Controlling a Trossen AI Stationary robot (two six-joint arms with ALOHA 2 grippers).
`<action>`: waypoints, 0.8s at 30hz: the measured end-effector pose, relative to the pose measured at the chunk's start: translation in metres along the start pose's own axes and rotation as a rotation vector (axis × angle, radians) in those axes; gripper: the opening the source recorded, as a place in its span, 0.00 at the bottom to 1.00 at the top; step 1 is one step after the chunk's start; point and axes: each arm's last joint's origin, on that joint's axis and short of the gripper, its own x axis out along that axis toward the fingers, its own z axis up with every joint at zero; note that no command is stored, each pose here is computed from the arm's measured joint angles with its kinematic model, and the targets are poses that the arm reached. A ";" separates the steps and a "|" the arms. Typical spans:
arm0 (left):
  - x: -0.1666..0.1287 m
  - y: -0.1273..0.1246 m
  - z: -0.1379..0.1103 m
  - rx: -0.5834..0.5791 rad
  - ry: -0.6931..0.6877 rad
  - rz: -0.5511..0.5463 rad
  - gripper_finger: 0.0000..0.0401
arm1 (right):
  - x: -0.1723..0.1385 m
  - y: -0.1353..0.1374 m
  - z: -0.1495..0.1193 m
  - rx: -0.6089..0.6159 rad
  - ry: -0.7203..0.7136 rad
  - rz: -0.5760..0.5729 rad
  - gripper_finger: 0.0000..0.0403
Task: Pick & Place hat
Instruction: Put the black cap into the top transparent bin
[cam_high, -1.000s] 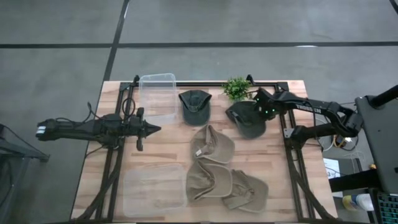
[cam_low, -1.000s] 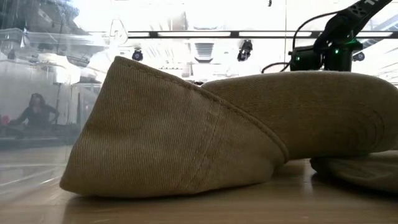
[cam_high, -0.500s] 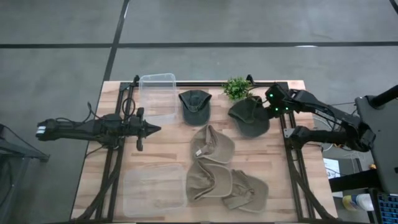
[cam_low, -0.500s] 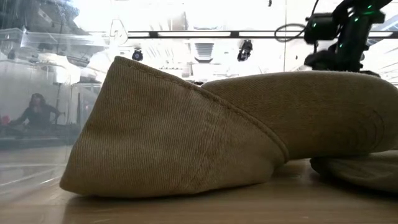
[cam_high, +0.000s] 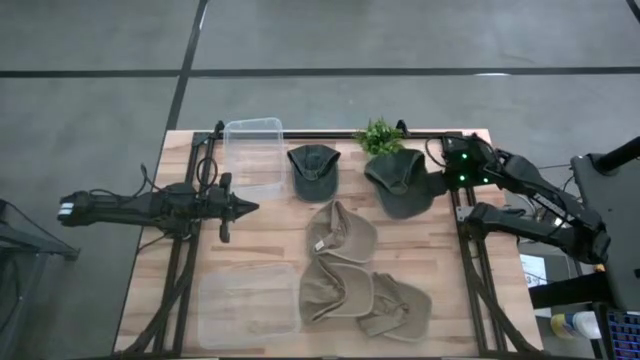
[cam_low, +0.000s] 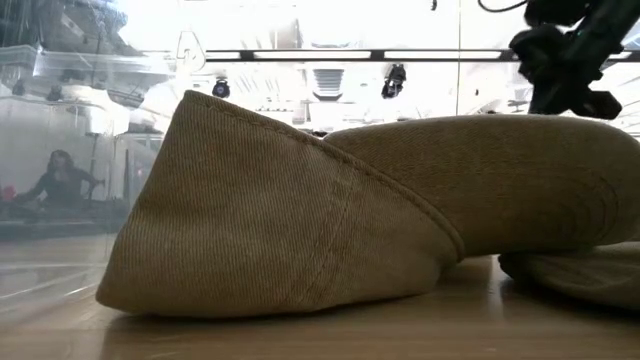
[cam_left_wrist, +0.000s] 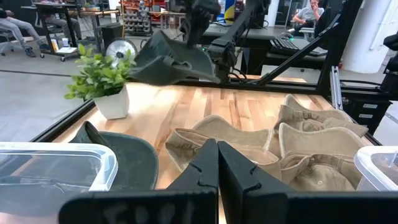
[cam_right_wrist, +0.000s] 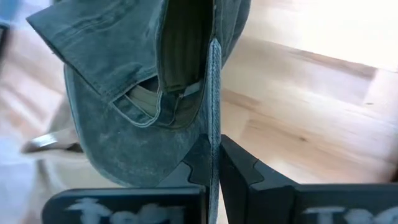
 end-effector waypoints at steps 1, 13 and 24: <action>0.000 0.000 0.000 0.000 0.000 0.000 0.00 | -0.003 0.000 -0.002 0.000 -0.002 0.023 0.03; 0.000 0.000 0.000 0.000 0.000 0.000 0.00 | -0.036 0.000 -0.019 -0.014 -0.124 0.286 0.03; 0.000 0.000 0.001 0.008 -0.010 0.001 0.00 | -0.063 0.009 -0.017 -0.085 -0.321 0.479 0.03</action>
